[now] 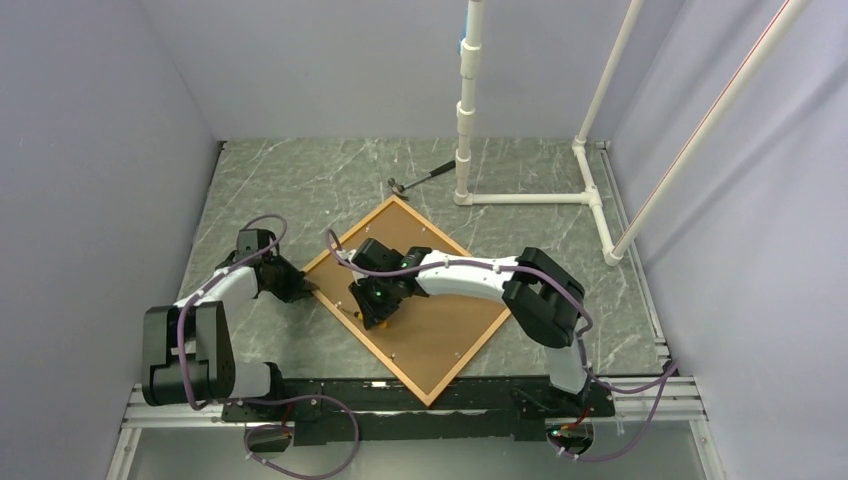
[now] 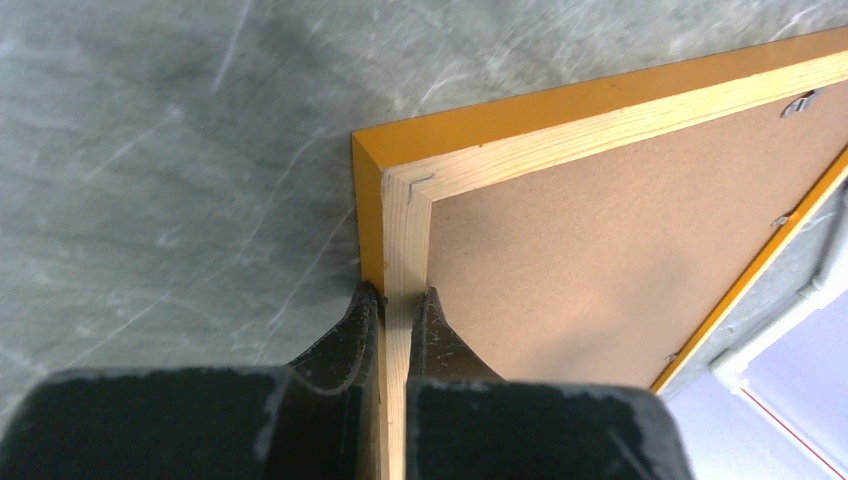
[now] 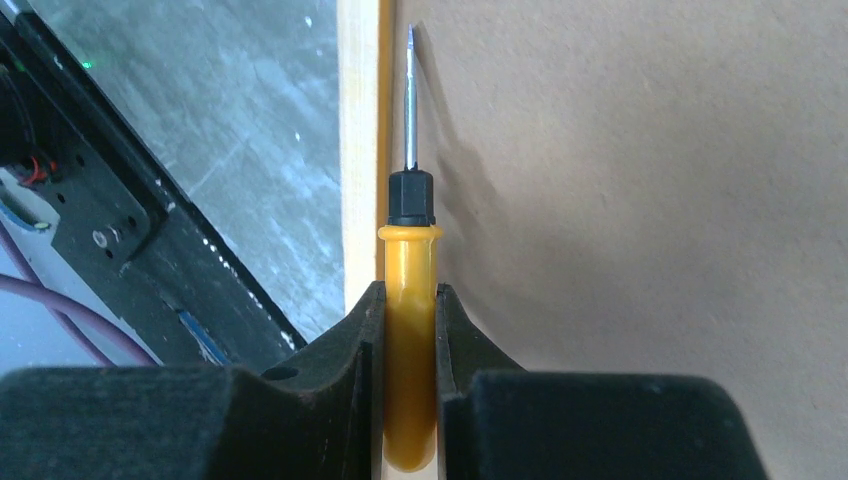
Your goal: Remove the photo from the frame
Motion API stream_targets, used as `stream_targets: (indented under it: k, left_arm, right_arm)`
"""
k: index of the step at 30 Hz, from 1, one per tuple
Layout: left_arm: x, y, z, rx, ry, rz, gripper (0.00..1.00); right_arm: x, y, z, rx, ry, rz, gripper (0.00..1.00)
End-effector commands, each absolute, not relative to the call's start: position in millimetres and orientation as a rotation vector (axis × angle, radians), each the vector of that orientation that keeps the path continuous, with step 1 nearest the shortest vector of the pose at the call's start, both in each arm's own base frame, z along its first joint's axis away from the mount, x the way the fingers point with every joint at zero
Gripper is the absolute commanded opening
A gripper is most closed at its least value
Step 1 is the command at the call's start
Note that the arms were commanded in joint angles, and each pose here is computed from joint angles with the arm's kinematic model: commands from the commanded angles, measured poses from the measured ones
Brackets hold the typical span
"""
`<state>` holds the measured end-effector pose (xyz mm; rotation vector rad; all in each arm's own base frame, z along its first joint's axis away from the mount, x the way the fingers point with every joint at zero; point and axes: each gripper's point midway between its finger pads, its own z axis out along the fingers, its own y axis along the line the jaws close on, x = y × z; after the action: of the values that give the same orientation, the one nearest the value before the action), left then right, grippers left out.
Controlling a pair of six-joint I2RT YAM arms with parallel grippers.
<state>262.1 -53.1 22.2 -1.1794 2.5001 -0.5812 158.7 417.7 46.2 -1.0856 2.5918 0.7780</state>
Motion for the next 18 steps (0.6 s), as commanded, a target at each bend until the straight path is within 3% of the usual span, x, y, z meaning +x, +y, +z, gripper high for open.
stream_targets:
  k: [1, 18]
  left_arm:
    - [291, -50, 24, -1.106, 2.412, -0.637, 0.0]
    - [278, -54, 12, -1.15, 2.436, -0.658, 0.0]
  right_arm:
    - [165, 437, 53, -1.054, 2.576, 0.803, 0.0]
    - [231, 440, 39, -0.682, 2.573, 0.482, 0.0]
